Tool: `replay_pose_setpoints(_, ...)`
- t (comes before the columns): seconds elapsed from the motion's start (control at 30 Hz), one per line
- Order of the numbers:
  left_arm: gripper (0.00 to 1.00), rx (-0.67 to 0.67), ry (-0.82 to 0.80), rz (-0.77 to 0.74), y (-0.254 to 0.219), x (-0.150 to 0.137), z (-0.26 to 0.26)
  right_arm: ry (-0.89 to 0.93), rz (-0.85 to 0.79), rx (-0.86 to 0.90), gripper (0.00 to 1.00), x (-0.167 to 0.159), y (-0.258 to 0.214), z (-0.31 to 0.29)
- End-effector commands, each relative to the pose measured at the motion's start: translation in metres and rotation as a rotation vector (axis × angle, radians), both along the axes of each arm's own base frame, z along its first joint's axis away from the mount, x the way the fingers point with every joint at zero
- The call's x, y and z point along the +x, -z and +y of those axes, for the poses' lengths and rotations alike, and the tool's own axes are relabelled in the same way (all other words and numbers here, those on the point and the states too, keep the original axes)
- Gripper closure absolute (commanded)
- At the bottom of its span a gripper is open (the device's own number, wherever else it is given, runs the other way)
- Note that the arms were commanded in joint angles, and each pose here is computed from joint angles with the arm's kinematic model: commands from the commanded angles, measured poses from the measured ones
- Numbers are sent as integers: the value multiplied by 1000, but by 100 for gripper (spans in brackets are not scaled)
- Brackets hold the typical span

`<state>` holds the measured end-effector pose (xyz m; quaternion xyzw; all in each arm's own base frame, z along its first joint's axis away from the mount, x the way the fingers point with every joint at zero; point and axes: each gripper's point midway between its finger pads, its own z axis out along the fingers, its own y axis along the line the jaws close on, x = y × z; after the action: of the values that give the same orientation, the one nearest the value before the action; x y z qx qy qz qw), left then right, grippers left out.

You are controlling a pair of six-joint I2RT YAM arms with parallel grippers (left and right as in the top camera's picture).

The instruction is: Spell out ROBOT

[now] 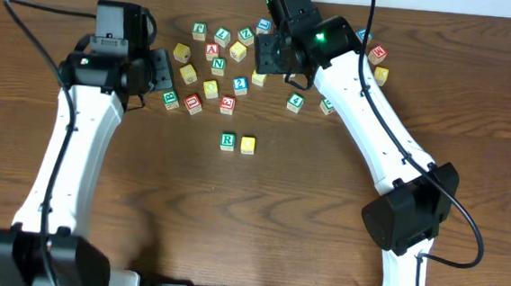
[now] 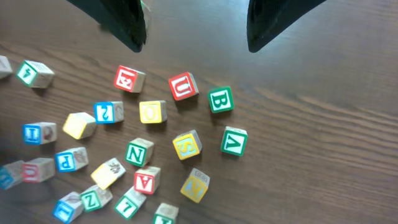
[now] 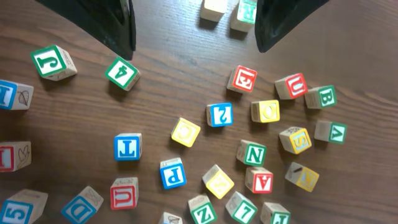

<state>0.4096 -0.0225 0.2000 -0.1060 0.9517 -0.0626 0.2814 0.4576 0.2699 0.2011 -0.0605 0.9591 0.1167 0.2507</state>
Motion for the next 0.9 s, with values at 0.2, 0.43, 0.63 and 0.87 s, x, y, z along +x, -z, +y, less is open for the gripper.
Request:
replay_pose_setpoints(0.2, 48, 16, -32, 70, 33, 11, 5, 34, 3, -14, 42, 5, -7, -24)
replay_pose_setpoints(0.43, 48, 16, -31, 73, 33, 10, 5, 30, 17, -18, 40, 4, -1, -22)
replay_pose_setpoints(0.63, 48, 16, -31, 74, 33, 10, 5, 28, 27, -18, 39, 5, 4, -21)
replay_pose_setpoints(0.87, 48, 16, -31, 73, 33, 10, 5, 40, 17, -31, 38, 7, 3, -25)
